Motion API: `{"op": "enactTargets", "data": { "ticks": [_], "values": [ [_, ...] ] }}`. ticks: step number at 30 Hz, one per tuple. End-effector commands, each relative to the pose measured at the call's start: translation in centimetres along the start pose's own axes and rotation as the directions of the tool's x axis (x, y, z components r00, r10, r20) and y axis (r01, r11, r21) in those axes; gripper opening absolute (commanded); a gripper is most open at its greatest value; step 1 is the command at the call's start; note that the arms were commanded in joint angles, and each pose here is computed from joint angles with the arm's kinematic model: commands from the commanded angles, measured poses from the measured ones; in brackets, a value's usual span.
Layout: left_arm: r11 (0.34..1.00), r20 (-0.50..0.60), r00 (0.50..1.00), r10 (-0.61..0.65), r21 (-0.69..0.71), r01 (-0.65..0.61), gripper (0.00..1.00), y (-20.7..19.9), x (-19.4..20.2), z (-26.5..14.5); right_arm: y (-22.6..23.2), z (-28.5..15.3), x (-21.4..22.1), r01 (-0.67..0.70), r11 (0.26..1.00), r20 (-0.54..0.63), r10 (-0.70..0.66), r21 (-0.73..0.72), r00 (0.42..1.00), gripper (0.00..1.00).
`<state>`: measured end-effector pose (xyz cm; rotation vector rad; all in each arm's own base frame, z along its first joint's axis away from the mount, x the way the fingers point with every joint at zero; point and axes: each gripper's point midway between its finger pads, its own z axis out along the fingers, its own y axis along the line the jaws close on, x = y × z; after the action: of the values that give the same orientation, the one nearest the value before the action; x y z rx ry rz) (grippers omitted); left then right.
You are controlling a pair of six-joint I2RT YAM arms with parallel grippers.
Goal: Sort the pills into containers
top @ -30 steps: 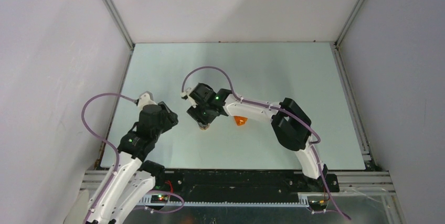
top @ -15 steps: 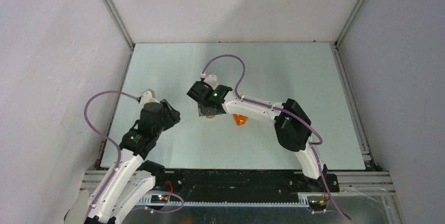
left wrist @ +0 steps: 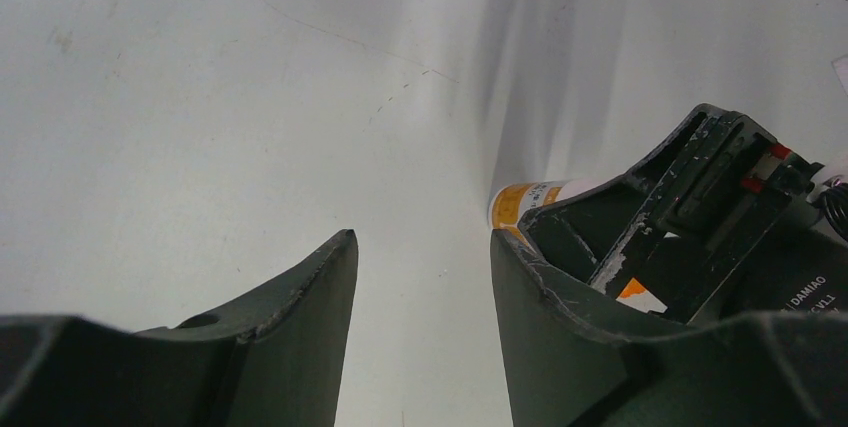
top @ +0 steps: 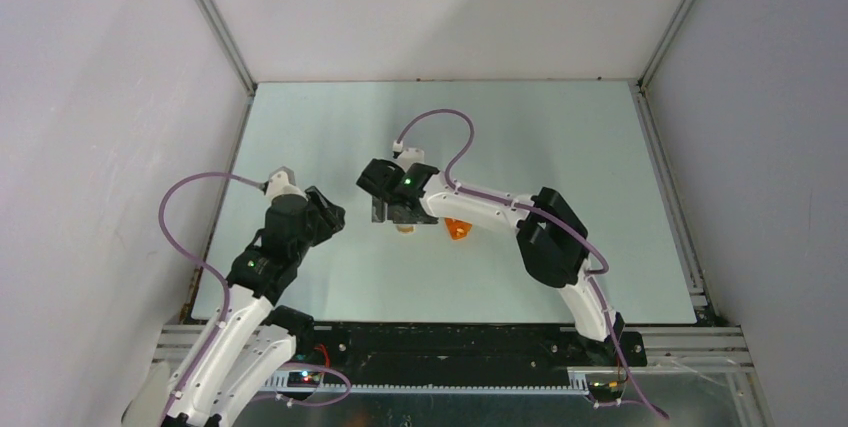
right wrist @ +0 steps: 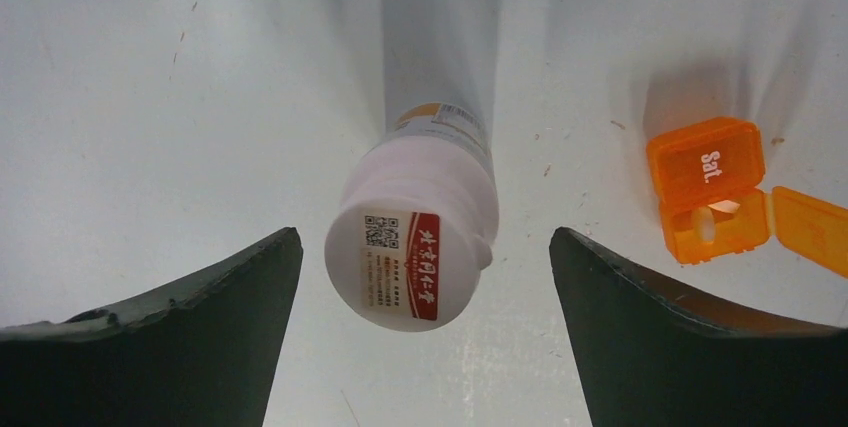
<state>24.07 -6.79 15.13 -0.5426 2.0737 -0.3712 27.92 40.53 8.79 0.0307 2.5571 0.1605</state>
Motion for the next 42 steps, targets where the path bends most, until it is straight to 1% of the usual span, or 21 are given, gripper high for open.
{"op": "enactTargets", "data": {
  "ticks": [1,4,5,6,7,9,11,12,13,14,15,16,17,18,19,20,22,27,35,39,42],
  "values": [
    [1.000,0.056,0.998,0.008,0.017,-0.009,0.58,-0.6,-1.8,-0.4,1.5,-2.4,-1.8,0.062,0.992,-0.013,-0.064,-0.114,0.998,0.99],
    [1.000,0.092,0.996,0.011,0.019,-0.012,0.59,-0.7,-2.6,-1.0,1.8,-4.2,-2.3,0.147,0.965,-0.014,-0.154,-0.217,0.988,0.99],
    [1.000,0.103,0.995,0.014,0.018,-0.016,0.59,-0.7,-2.9,-1.1,1.2,-4.0,-1.7,0.216,0.946,-0.025,-0.229,-0.242,0.973,0.99],
    [1.000,0.113,0.994,0.013,0.026,-0.016,0.60,-0.8,-3.2,-1.3,1.4,-4.9,-2.7,0.238,0.930,0.009,-0.245,-0.280,0.970,0.99],
    [1.000,0.118,0.993,0.015,0.025,-0.018,0.60,-0.8,-3.3,-1.4,0.7,-4.7,-2.0,0.324,0.898,0.013,-0.335,-0.299,0.942,0.99],
    [1.000,0.131,0.991,0.016,0.025,-0.020,0.60,-0.8,-3.7,-1.7,-0.6,-5.1,-2.9,0.432,0.850,0.066,-0.434,-0.302,0.899,1.00],
    [1.000,0.142,0.990,0.018,0.019,-0.021,0.61,-0.7,-4.0,-2.0,-1.6,-4.9,-3.2,0.546,0.779,0.088,-0.549,-0.307,0.832,1.00],
    [1.000,0.152,0.988,0.019,0.017,-0.022,0.61,-0.7,-4.3,-2.2,-2.3,-4.6,-3.4,0.616,0.725,0.098,-0.620,-0.307,0.779,0.99],
    [1.000,0.151,0.988,0.022,0.010,-0.024,0.61,-0.6,-4.2,-2.3,-2.0,-4.6,-3.1,0.643,0.684,0.100,-0.654,-0.344,0.750,0.99],
    [1.000,0.160,0.987,0.023,0.009,-0.025,0.61,-0.5,-4.5,-2.5,-2.2,-4.8,-3.2,0.703,0.611,0.120,-0.718,-0.363,0.686,0.98],
    [1.000,0.158,0.987,0.027,0.007,-0.029,0.61,-0.5,-4.5,-2.6,-1.9,-4.6,-2.4,0.716,0.563,0.114,-0.748,-0.413,0.654,0.97],
    [0.999,0.161,0.986,0.031,0.008,-0.033,0.61,-0.5,-4.6,-2.7,-2.1,-4.7,-2.5,0.757,0.494,0.134,-0.794,-0.427,0.593,0.96],
    [0.999,0.159,0.987,0.033,0.006,-0.035,0.61,-0.4,-4.5,-2.8,-2.1,-4.6,-1.6,0.758,0.446,0.123,-0.820,-0.476,0.560,0.95],
    [0.999,0.157,0.987,0.037,0.008,-0.039,0.61,-0.5,-4.5,-2.8,-1.5,-4.9,-1.6,0.776,0.375,0.165,-0.841,-0.508,0.515,0.94],
    [0.999,0.152,0.988,0.040,0.004,-0.041,0.61,-0.4,-4.4,-2.9,-1.7,-4.7,-1.1,0.779,0.345,0.160,-0.858,-0.524,0.488,0.93],
    [0.999,0.149,0.988,0.042,0.004,-0.043,0.61,-0.4,-4.4,-2.9,-1.2,-4.9,-1.4,0.797,0.287,0.201,-0.871,-0.531,0.447,0.92],
    [0.999,0.139,0.989,0.047,0.001,-0.048,0.61,-0.3,-4.2,-2.9,-0.9,-4.4,-1.4,0.824,0.224,0.232,-0.891,-0.520,0.390,0.91],
    [0.998,0.122,0.991,0.056,-0.013,-0.054,0.59,0.0,-3.8,-2.9,0.3,-2.4,-1.8,0.873,0.119,0.309,-0.906,-0.473,0.290,0.89],
    [0.998,0.134,0.989,0.064,-0.027,-0.061,0.57,0.6,-3.9,-3.6,0.8,0.1,-1.8,0.886,0.008,0.310,-0.935,-0.464,0.171,0.78],
    [0.997,0.129,0.989,0.075,-0.017,-0.073,0.55,0.4,-4.0,-3.6,1.6,0.3,-1.9,0.876,-0.009,0.340,-0.924,-0.482,0.177,0.74],
    [0.996,0.123,0.989,0.086,-0.019,-0.084,0.53,0.3,-3.9,-3.5,1.4,0.3,-1.7,0.859,-0.004,0.322,-0.928,-0.511,0.187,0.68]
  ]
}}
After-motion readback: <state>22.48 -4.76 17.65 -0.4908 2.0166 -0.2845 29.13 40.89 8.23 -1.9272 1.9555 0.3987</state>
